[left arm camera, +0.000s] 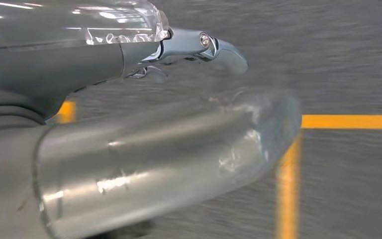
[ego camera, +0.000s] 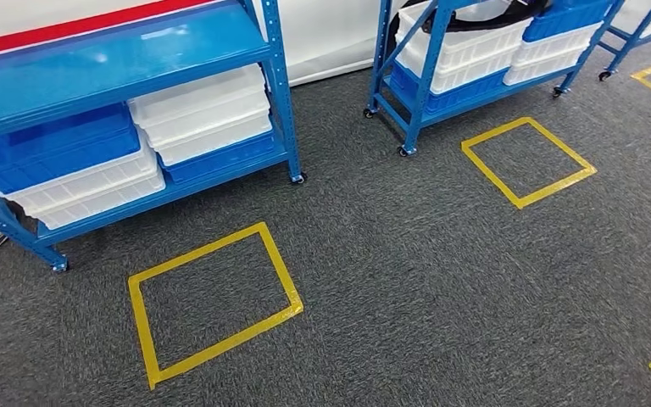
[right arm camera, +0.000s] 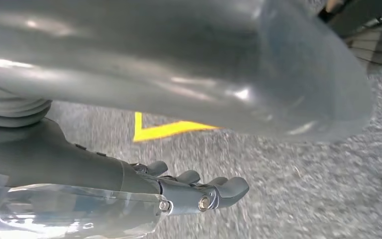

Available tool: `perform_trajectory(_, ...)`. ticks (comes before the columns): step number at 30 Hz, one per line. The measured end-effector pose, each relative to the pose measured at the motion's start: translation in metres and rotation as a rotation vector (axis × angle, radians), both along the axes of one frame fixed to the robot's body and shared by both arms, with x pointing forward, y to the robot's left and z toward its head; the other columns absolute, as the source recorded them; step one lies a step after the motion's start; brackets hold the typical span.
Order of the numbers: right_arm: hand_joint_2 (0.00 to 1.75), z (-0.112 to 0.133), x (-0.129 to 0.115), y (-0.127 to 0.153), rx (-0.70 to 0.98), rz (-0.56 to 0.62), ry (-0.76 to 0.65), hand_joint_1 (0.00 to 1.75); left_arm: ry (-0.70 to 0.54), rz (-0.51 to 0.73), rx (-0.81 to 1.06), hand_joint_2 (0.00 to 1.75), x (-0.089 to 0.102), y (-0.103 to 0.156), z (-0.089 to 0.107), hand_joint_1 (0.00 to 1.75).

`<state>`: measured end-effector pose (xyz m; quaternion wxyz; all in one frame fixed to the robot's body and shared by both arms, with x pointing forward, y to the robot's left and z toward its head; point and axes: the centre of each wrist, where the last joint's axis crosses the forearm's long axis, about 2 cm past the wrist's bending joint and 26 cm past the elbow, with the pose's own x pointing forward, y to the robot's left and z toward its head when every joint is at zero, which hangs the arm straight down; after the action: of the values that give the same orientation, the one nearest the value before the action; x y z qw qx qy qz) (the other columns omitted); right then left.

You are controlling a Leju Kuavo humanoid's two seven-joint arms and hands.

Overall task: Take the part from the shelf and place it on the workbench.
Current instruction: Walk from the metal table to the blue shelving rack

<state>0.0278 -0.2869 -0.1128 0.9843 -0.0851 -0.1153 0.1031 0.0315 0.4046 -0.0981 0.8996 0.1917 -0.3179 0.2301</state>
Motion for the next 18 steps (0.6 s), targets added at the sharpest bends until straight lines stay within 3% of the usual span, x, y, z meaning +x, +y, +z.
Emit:
perform_trajectory(8,0.00,0.001,0.006,-0.001,0.000,-0.049,-0.021,0.00,0.182,-0.045,-0.117,0.00,-0.014,-0.060,-0.012,0.00)
perform_trajectory(18,0.00,0.001,-0.002,0.021,0.033,-0.108,-0.007,0.00,0.244,-0.068,-0.200,0.00,-0.015,-0.098,-0.015,0.00)
